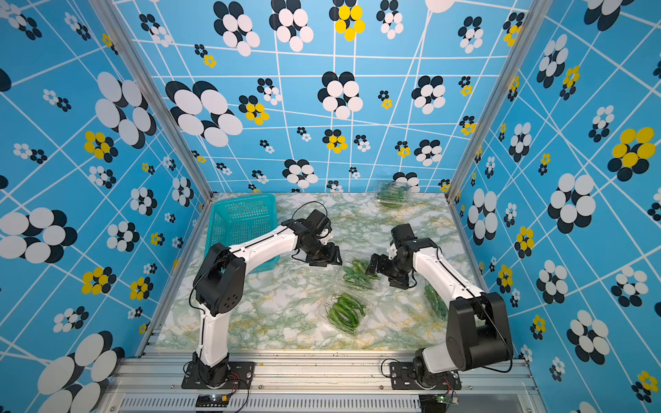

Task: Take small green peppers out of containers
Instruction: Move the packing box to the center of the board.

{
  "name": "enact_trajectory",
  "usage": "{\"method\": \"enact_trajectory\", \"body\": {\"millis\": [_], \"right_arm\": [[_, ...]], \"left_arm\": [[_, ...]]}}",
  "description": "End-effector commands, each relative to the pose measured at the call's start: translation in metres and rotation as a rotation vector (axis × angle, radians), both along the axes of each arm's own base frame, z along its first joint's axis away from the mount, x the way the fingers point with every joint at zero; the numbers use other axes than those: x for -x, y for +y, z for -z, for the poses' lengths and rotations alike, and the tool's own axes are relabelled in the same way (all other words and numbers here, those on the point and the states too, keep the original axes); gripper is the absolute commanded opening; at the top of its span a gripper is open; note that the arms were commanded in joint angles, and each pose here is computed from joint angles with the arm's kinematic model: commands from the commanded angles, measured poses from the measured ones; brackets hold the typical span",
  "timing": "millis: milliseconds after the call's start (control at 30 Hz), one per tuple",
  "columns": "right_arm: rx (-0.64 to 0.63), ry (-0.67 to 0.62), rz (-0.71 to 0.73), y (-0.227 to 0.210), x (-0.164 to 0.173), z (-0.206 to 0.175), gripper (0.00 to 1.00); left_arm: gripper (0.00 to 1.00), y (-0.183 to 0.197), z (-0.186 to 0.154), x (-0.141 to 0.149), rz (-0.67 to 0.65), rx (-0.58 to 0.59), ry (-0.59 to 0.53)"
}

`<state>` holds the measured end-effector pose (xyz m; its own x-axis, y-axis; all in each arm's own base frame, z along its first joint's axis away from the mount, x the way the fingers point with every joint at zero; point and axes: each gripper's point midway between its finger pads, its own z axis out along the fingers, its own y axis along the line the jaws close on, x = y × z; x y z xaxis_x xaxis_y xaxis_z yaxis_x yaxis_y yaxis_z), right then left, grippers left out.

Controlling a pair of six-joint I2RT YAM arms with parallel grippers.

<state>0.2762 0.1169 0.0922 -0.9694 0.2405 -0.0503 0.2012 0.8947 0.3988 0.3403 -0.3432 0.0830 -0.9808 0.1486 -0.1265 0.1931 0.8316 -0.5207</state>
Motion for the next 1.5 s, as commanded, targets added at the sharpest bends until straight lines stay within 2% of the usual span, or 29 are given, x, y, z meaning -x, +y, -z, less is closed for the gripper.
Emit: {"method": "enact_trajectory", "body": {"millis": [0,133,267,367,500,600,633,700,933,1133,1267,1400,1467], "right_arm": [[-0.019,0.029,0.006,0.003,0.0,0.009,0.98],[-0.033,0.034,0.003,0.007,-0.006,0.013,0.97],[-0.062,0.051,0.005,0.014,-0.013,0.019,0.94],[-0.08,0.051,0.008,0.017,-0.018,0.021,0.9],[-0.088,0.043,0.01,0.019,-0.025,0.02,0.83],[-0.101,0.044,0.009,0.023,-0.031,0.022,0.78],[-0.108,0.043,0.011,0.024,-0.033,0.021,0.76],[-0.121,0.04,0.012,0.027,-0.04,0.021,0.72],[-0.137,0.031,0.028,0.036,-0.073,0.028,0.71],[-0.184,-0.006,0.052,0.049,-0.114,0.025,0.71],[-0.229,0.003,0.059,0.059,-0.135,0.026,0.75],[-0.247,-0.017,0.034,0.065,-0.143,0.019,0.85],[-0.233,-0.05,0.014,0.063,-0.144,0.011,0.91]], "left_arm": [[0.7,-0.019,-0.014,-0.005,0.026,0.079,0.001],[0.69,-0.023,-0.01,-0.003,0.051,0.077,0.02],[0.59,-0.031,-0.006,-0.003,0.074,0.106,0.051],[0.5,-0.04,-0.005,-0.002,0.093,0.138,0.075],[0.44,-0.045,0.0,-0.003,0.11,0.148,0.093],[0.44,-0.049,0.004,-0.003,0.134,0.179,0.114],[0.4,-0.05,0.005,-0.005,0.131,0.187,0.119],[0.39,-0.05,0.006,-0.012,0.129,0.197,0.119],[0.37,-0.046,0.0,-0.055,0.103,0.236,0.087],[0.37,-0.033,-0.001,-0.108,0.047,0.265,0.049],[0.47,-0.022,-0.001,-0.148,-0.017,0.31,0.01],[0.46,-0.007,-0.01,-0.184,-0.086,0.344,-0.068],[0.49,0.003,-0.015,-0.195,-0.112,0.317,-0.121]]}}
